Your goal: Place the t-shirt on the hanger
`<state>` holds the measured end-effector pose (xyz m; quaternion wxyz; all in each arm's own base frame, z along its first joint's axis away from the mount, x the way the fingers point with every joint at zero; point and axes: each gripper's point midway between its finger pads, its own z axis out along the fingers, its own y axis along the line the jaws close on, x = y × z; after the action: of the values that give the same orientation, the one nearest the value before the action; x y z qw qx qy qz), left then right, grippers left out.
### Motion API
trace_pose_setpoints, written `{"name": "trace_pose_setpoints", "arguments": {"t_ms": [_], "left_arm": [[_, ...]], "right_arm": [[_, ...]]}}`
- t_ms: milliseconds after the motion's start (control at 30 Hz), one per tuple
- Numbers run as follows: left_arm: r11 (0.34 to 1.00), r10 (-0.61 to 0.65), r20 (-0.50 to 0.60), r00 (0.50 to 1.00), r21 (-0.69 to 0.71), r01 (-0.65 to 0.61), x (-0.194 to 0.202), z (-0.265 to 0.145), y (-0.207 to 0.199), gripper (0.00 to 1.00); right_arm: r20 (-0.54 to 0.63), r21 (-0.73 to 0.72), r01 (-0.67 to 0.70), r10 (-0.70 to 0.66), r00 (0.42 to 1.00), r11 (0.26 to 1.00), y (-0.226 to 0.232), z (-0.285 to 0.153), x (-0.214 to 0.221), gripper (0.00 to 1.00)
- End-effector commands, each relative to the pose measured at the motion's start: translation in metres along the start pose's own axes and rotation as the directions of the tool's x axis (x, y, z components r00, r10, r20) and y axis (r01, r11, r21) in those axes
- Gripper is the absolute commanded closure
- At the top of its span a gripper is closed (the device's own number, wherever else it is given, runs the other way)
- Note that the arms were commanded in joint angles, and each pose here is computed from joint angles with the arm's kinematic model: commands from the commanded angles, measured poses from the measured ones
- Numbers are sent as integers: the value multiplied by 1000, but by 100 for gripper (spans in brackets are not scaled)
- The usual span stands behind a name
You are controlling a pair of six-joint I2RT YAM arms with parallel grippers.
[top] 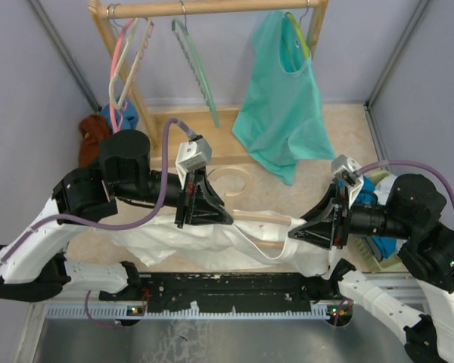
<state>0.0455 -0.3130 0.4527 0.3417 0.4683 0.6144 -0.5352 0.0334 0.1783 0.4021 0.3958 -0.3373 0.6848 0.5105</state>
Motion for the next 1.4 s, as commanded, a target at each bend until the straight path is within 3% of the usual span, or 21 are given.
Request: {"name": "trace_pose_setpoints", "arguments": {"t_ms": [0, 100, 200, 333, 433, 533, 700, 967, 1233, 1367], "left_arm": [[997, 65, 119, 991, 29, -68, -35, -4, -11, 100], [998, 57, 107, 993, 25, -60, -32, 1, -8, 100], [999, 53, 102, 993, 3, -53, -31, 4, -2, 100], [996, 60, 118, 991, -76, -51, -32, -2, 9, 99], [990, 64, 137, 989, -136, -45, -35, -11, 15, 83], [981, 70, 151, 986, -192, -40, -35, -23, 19, 76], [955, 65, 161, 985, -297, -15, -30, -45, 29, 74], [895, 61, 196, 979, -446, 33, -23, -84, 42, 62], [850, 74, 182, 980, -526, 34, -29, -91, 55, 58], [713, 55, 198, 979, -694, 100, -24, -120, 83, 58]], "right_arm": [[24, -50, 25, -23, 999, 998, 9, 1, -9, 76], [35, -76, 35, -33, 999, 996, 14, 0, -12, 81], [48, -85, 47, -43, 998, 995, 17, -1, -14, 100], [64, -45, 61, -58, 996, 997, 15, -5, -15, 100], [80, -29, 67, -64, 995, 997, 16, -8, -17, 100], [103, -10, 77, -76, 992, 997, 17, -12, -20, 100], [134, 10, 90, -90, 987, 996, 20, -17, -27, 100], [156, 54, 99, -106, 982, 994, 17, -20, -38, 100], [156, 105, 104, -120, 980, 989, 7, -17, -52, 100], [162, 178, 106, -135, 977, 978, 1, -23, -59, 100]]}}
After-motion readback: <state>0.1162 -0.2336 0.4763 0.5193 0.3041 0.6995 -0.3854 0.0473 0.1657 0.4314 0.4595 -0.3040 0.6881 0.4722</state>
